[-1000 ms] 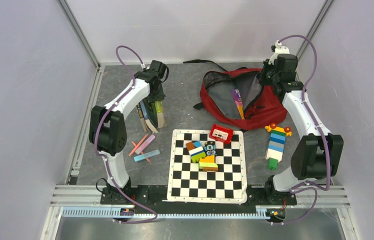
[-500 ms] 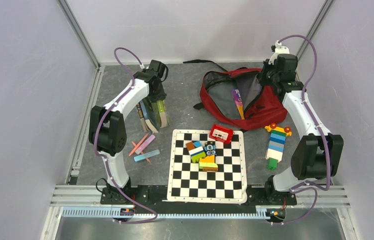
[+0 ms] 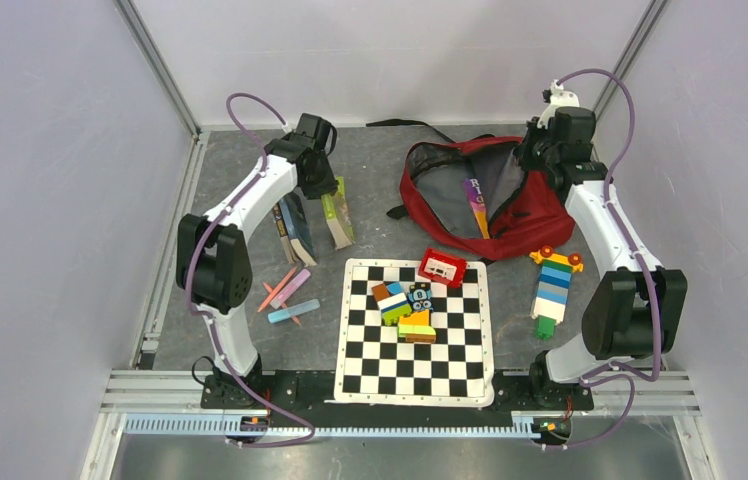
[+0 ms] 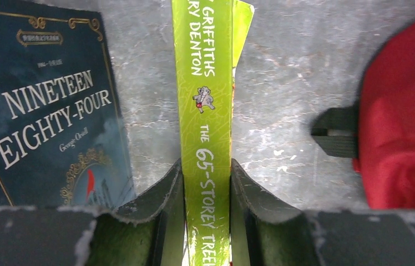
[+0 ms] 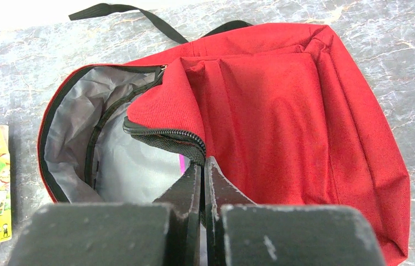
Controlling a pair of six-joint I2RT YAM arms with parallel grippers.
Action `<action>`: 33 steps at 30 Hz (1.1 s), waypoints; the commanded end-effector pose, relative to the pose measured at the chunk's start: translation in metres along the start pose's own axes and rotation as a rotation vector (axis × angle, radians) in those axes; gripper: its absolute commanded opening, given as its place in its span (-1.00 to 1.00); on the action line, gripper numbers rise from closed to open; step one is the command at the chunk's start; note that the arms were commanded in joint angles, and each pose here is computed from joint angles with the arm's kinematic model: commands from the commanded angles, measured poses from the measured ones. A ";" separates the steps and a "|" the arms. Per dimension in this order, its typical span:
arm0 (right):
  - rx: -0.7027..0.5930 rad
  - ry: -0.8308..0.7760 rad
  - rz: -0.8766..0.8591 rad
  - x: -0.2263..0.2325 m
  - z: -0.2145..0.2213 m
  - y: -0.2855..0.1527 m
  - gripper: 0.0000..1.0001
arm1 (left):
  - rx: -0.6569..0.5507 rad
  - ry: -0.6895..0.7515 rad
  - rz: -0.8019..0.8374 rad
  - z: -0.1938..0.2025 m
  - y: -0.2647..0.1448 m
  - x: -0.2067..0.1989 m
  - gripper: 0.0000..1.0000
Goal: Pack the student bag
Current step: Pick up the book from the center of the board, then place the book in the student bag.
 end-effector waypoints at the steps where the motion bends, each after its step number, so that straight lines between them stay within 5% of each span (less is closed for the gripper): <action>1: -0.094 -0.019 -0.022 0.009 -0.028 -0.006 -1.00 | -0.255 -0.068 0.222 -0.051 -0.071 -0.030 -0.96; 15: -0.183 0.064 -0.021 0.021 -0.057 -0.016 -1.00 | -0.371 -0.079 0.991 -0.079 -0.160 -0.156 -0.96; 21: -0.234 0.132 -0.012 0.027 -0.074 -0.016 -1.00 | -0.269 -0.166 1.199 -0.066 -0.138 -0.193 -0.96; 33: -0.345 0.276 0.038 0.029 -0.089 -0.031 -1.00 | -0.217 -0.206 1.345 -0.035 -0.067 -0.234 -0.96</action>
Point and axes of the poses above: each gripper's point midway between its finger pads, its own y axis out along the fingers, its own x axis along the line the jaws close on, z = x × y, the point moved 9 cm from there along -y, back along the fingers, and after that the axes turned 10 degrees about y, right-handed, at the moved point
